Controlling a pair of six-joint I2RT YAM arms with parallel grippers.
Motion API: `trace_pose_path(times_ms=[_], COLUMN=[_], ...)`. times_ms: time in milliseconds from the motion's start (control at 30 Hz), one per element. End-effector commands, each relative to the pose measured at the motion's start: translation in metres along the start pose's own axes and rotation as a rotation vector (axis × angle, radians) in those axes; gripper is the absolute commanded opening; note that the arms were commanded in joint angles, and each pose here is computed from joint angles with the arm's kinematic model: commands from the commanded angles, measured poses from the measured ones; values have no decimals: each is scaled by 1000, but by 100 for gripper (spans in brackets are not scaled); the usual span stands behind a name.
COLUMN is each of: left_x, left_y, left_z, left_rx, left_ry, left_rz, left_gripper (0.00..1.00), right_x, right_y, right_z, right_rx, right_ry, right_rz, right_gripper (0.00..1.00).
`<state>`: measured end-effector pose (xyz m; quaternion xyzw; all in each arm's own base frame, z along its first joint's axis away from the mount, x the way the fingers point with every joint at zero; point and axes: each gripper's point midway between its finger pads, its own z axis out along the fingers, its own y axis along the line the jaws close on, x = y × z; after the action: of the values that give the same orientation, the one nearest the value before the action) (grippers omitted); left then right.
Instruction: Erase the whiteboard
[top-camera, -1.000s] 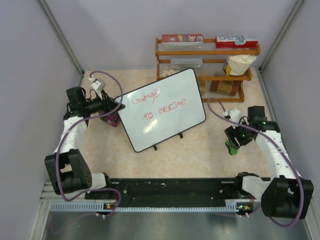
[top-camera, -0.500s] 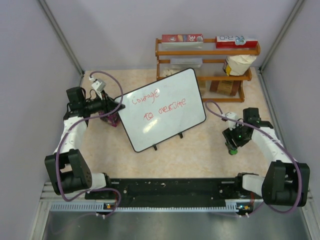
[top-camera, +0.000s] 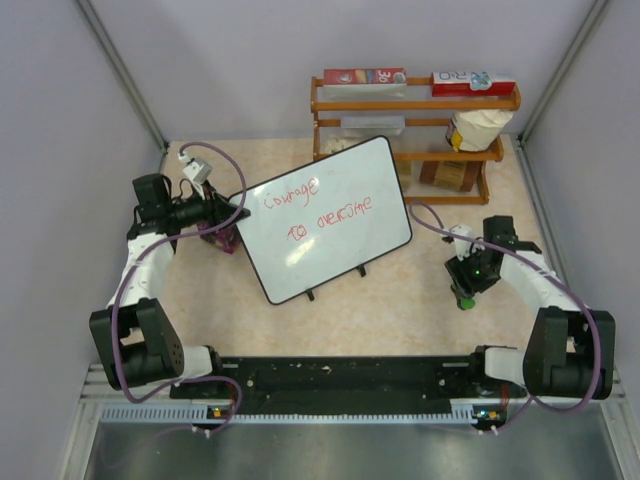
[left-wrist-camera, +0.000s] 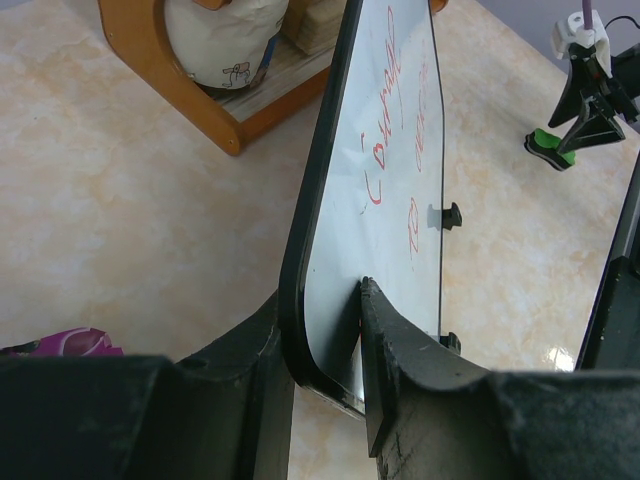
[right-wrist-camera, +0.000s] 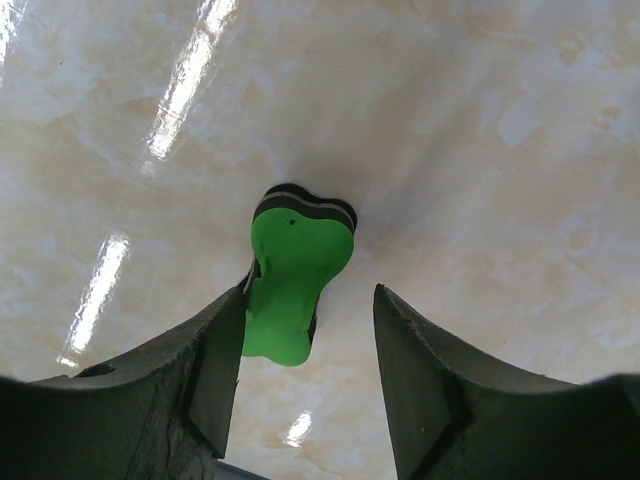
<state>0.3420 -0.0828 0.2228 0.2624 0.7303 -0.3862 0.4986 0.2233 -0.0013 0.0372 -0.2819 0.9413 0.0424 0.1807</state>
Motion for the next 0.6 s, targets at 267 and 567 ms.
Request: trace_pose_path(times_ms=[267,567], left_x=[-1,4], left_y=[12,13], left_z=[0,0], left_rx=[-46,-48], left_ry=[15,21], left_rz=[125,121], left_gripper=[0,0], right_x=[0,4], right_y=[8,9], right_z=[7,14], right_rx=[-29,-38], right_ry=[-13,-2], right_rz=[7,14], right_gripper=[50,44])
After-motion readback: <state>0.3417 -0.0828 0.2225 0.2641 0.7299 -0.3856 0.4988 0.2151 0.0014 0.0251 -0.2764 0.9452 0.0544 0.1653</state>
